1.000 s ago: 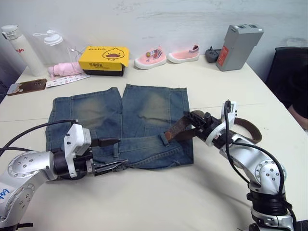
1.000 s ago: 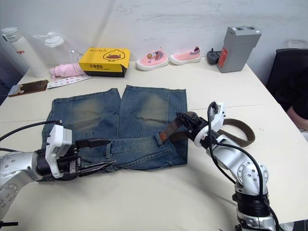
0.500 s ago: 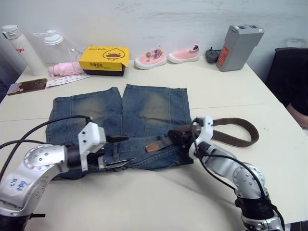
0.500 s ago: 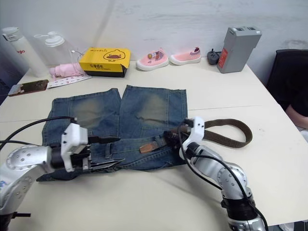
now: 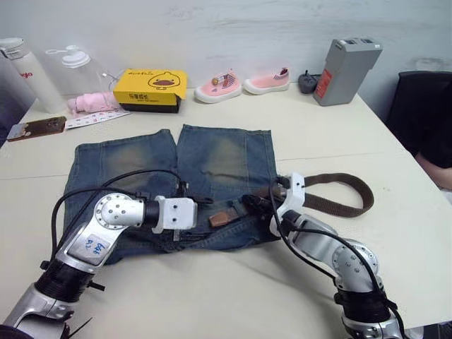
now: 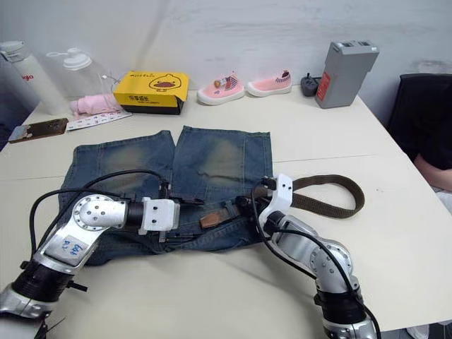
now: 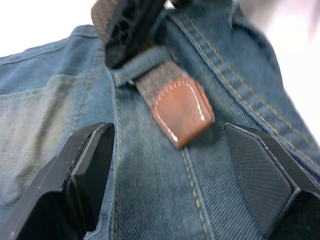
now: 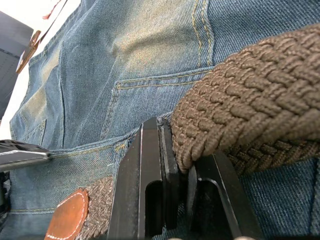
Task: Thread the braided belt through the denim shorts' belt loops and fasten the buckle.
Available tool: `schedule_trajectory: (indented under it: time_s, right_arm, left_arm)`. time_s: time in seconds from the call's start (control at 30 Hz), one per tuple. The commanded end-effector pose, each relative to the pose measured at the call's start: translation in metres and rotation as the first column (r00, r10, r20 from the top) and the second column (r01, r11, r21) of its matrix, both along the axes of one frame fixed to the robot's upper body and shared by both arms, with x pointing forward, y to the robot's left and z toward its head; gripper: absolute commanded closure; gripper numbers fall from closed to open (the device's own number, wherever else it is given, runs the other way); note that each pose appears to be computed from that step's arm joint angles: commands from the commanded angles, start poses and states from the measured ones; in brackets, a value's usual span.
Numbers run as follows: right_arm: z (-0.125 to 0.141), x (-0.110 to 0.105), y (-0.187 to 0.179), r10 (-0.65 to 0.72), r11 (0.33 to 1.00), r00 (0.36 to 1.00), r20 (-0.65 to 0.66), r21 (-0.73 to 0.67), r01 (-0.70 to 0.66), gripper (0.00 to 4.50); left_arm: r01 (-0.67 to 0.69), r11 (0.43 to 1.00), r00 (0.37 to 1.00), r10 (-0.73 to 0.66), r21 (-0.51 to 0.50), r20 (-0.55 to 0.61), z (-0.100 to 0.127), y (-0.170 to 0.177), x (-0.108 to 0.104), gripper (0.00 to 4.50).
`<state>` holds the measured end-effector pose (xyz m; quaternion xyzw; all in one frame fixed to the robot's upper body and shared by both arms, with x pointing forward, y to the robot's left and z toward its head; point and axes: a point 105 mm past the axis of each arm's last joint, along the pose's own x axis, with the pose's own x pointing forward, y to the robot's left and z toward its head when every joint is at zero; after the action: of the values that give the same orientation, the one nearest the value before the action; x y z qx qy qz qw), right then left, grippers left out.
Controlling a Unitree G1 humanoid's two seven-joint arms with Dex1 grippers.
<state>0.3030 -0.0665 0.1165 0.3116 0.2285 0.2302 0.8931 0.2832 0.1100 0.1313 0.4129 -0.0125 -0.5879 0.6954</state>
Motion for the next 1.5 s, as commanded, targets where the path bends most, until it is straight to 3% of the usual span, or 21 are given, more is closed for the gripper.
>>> schedule_trajectory:
  time_s: [0.03, 0.1, 0.23, 0.27, 0.3, 0.43, 0.57, 0.6, 0.7, 0.87, 0.9, 0.93, 1.0, 1.07, 1.17, 1.23, 1.37, 1.43, 1.5]
  right_arm:
    - [-0.007, -0.004, 0.001, -0.011, 1.0, 1.0, -0.026, -0.019, 0.011, 4.5]
    - [-0.007, -0.004, 0.002, -0.016, 1.0, 1.0, -0.024, -0.017, 0.016, 4.5]
    - [-0.007, -0.003, 0.001, -0.029, 0.999, 0.999, -0.022, -0.014, 0.029, 4.5]
    - [-0.007, -0.003, 0.0, -0.031, 0.999, 0.999, -0.021, -0.014, 0.03, 4.5]
    - [-0.007, -0.004, 0.0, -0.031, 0.999, 0.999, -0.021, -0.019, 0.03, 4.5]
    - [-0.006, -0.005, 0.001, -0.019, 0.999, 1.0, -0.01, -0.032, 0.019, 4.5]
    - [-0.002, -0.004, -0.001, -0.029, 0.999, 1.0, -0.002, -0.014, 0.029, 4.5]
    - [0.001, -0.003, -0.003, -0.039, 0.999, 0.999, 0.005, 0.0, 0.039, 3.82]
    - [0.013, -0.002, -0.009, -0.056, 0.998, 0.998, 0.036, 0.033, 0.054, 2.81]
    - [0.044, -0.012, -0.029, -0.029, 0.998, 0.991, 0.131, 0.055, 0.022, 0.33]
    - [0.052, -0.021, -0.031, 0.043, 0.999, 0.982, 0.186, -0.001, -0.043, 0.02]
    - [0.056, -0.028, -0.032, 0.099, 0.995, 0.972, 0.214, -0.048, -0.091, 0.02]
    - [0.061, -0.052, -0.03, 0.298, 0.941, 0.914, 0.274, -0.245, -0.234, 0.02]
    - [0.061, -0.072, -0.024, 0.497, 0.811, 0.811, 0.307, -0.496, -0.31, 0.02]
    - [0.054, -0.087, -0.018, 0.666, 0.648, 0.683, 0.299, -0.686, -0.331, 0.02]
    - [0.042, -0.088, -0.016, 0.77, 0.478, 0.579, 0.267, -0.844, -0.246, 0.02]
    - [0.013, -0.079, -0.019, 0.901, 0.198, 0.399, 0.169, -0.98, -0.032, 0.02]
    - [-0.003, -0.065, -0.021, 0.92, 0.101, 0.37, 0.13, -0.99, 0.096, 0.02]
    - [-0.01, -0.055, -0.021, 0.921, 0.063, 0.368, 0.125, -0.982, 0.177, 0.02]
  left_arm:
    - [0.059, 0.997, 0.991, -0.064, 0.045, 0.117, 0.003, -0.008, 0.009, 0.63]
    - [0.076, 0.997, 0.987, -0.08, 0.031, 0.142, 0.007, -0.011, 0.011, 0.63]
    - [0.128, 0.992, 0.974, -0.128, 0.013, 0.187, 0.014, -0.017, 0.008, 1.54]
    - [0.133, 0.991, 0.973, -0.134, 0.016, 0.187, 0.013, -0.017, 0.007, 2.09]
    - [0.137, 0.99, 0.972, -0.138, 0.019, 0.188, 0.012, -0.017, 0.006, 2.23]
    - [0.143, 0.989, 0.969, -0.147, 0.031, 0.196, 0.011, -0.017, 0.006, 3.72]
    - [0.128, 0.991, 0.967, -0.134, 0.042, 0.217, 0.013, -0.017, 0.01, 3.72]
    - [0.121, 0.992, 0.966, -0.127, 0.043, 0.225, 0.015, -0.017, 0.012, 3.74]
    - [0.114, 0.993, 0.965, -0.12, 0.038, 0.233, 0.019, -0.018, 0.014, 3.74]
    - [0.115, 0.993, 0.966, -0.12, 0.033, 0.229, 0.02, -0.018, 0.012, 3.74]
    - [0.114, 0.993, 0.968, -0.117, 0.025, 0.22, 0.021, -0.018, 0.012, 3.74]
    - [0.114, 0.993, 0.97, -0.115, 0.018, 0.214, 0.022, -0.018, 0.011, 3.74]
    - [0.112, 0.994, 0.972, -0.112, 0.01, 0.205, 0.023, -0.018, 0.011, 3.74]
    - [0.11, 0.994, 0.974, -0.112, 0.017, 0.196, 0.023, -0.016, 0.011, 3.74]
    - [0.117, 0.992, 0.971, -0.124, 0.046, 0.204, 0.021, -0.014, 0.011, 3.74]
    - [0.118, 0.991, 0.97, -0.127, 0.056, 0.209, 0.022, -0.013, 0.011, 3.74]
    - [0.118, 0.992, 0.968, -0.126, 0.052, 0.215, 0.025, -0.013, 0.009, 3.74]
    - [0.121, 0.99, 0.966, -0.133, 0.065, 0.221, 0.025, -0.011, 0.005, 3.74]
    - [0.119, 0.99, 0.966, -0.132, 0.07, 0.224, 0.025, -0.009, 0.002, 3.74]
